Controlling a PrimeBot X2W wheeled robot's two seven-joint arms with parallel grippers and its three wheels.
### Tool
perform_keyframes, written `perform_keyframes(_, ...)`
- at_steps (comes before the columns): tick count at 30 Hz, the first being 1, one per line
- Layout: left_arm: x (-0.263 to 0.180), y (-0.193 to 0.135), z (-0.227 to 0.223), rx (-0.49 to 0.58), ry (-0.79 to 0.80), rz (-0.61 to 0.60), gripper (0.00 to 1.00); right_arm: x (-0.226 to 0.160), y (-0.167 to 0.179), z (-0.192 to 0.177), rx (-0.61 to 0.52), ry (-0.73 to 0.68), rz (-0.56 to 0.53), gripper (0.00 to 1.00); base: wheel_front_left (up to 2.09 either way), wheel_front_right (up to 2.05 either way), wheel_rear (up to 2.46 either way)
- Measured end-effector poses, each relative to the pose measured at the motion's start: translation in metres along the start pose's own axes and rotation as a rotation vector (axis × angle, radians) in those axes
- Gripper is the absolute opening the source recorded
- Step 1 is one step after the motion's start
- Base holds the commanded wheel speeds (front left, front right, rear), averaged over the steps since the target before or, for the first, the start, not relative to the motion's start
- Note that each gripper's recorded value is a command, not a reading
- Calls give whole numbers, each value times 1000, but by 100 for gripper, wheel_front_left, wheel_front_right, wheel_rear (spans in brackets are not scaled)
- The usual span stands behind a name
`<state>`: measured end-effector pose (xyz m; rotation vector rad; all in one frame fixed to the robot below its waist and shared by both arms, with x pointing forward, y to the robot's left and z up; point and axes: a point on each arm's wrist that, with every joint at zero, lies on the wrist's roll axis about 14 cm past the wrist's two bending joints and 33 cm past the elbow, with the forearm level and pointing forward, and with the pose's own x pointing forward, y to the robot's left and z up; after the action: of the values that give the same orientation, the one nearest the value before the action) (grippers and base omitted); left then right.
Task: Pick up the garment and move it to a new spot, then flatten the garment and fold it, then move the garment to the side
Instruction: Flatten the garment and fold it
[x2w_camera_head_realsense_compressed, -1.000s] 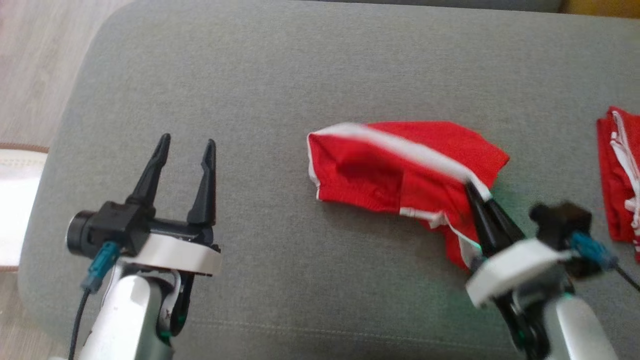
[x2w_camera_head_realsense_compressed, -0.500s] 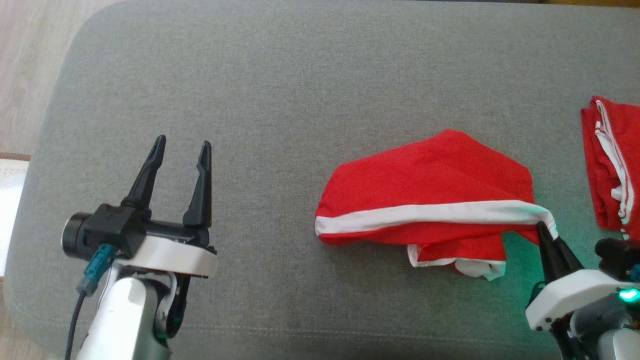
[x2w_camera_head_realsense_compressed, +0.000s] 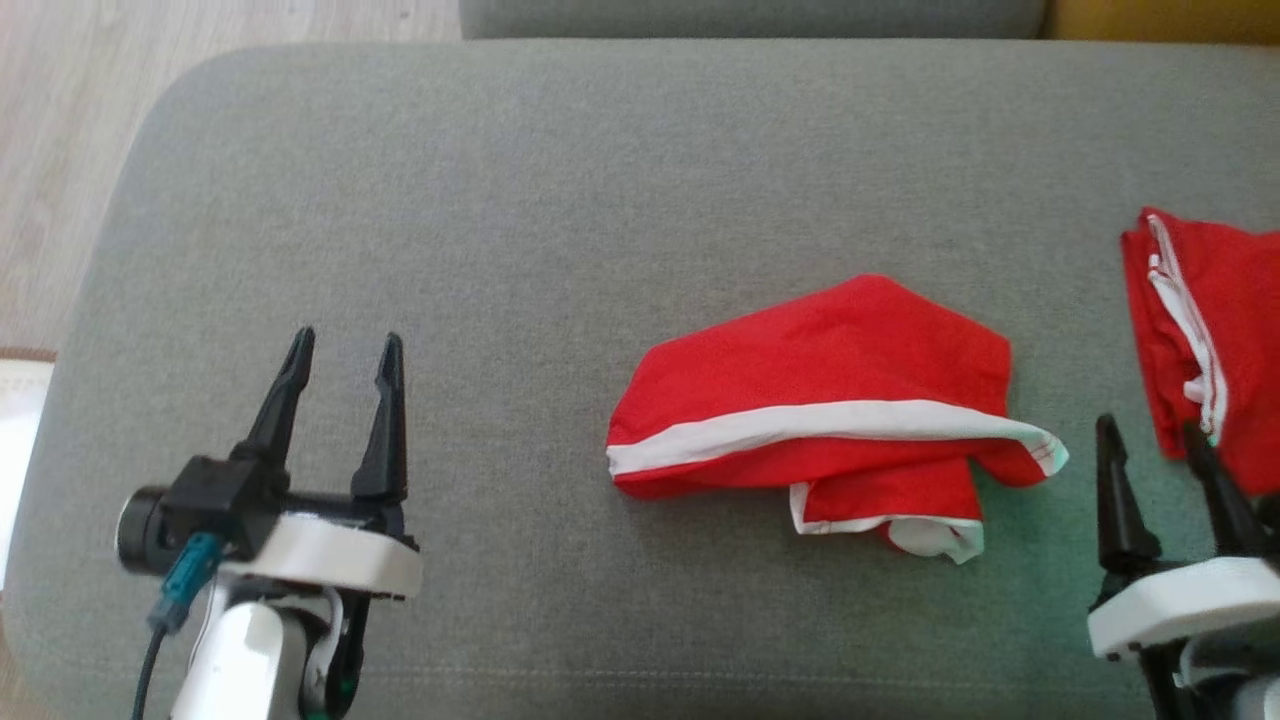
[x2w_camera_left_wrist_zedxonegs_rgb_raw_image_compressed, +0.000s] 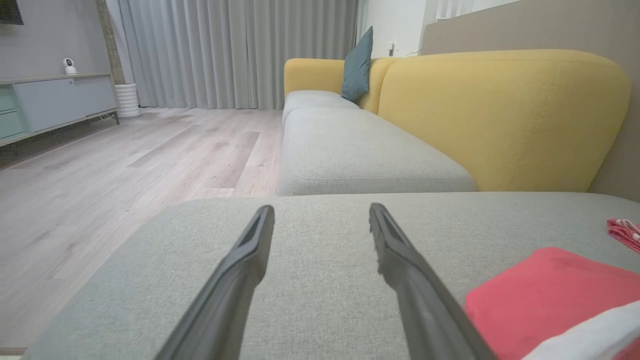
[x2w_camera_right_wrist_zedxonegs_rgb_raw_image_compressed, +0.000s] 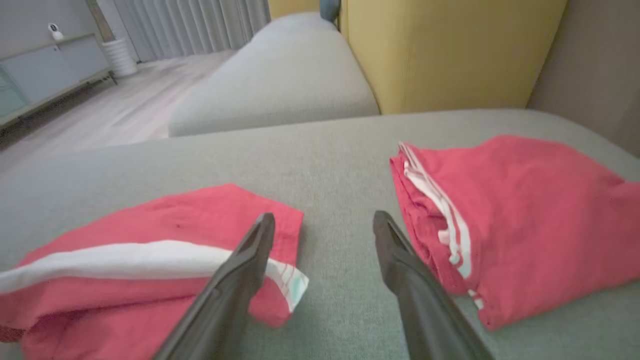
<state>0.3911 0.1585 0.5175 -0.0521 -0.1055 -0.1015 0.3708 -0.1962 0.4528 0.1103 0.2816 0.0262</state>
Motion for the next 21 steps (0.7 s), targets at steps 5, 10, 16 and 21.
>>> perform_keyframes(5,-5,-1,4,1,-9,1,100,-8,18,43,-28,-145,46,100,0,0,0)
perform_keyframes(10,-13,-4,-2,-1,12,-4,100,-14,39,66,-37,-218,101,100,0,0,0)
perform_keyframes(16,-16,-8,-5,-4,23,-16,100,-15,41,66,-37,-215,107,100,0,0,0)
perform_keyframes(21,-16,-15,-13,11,57,-53,100,-12,42,63,-34,-204,108,100,0,0,0)
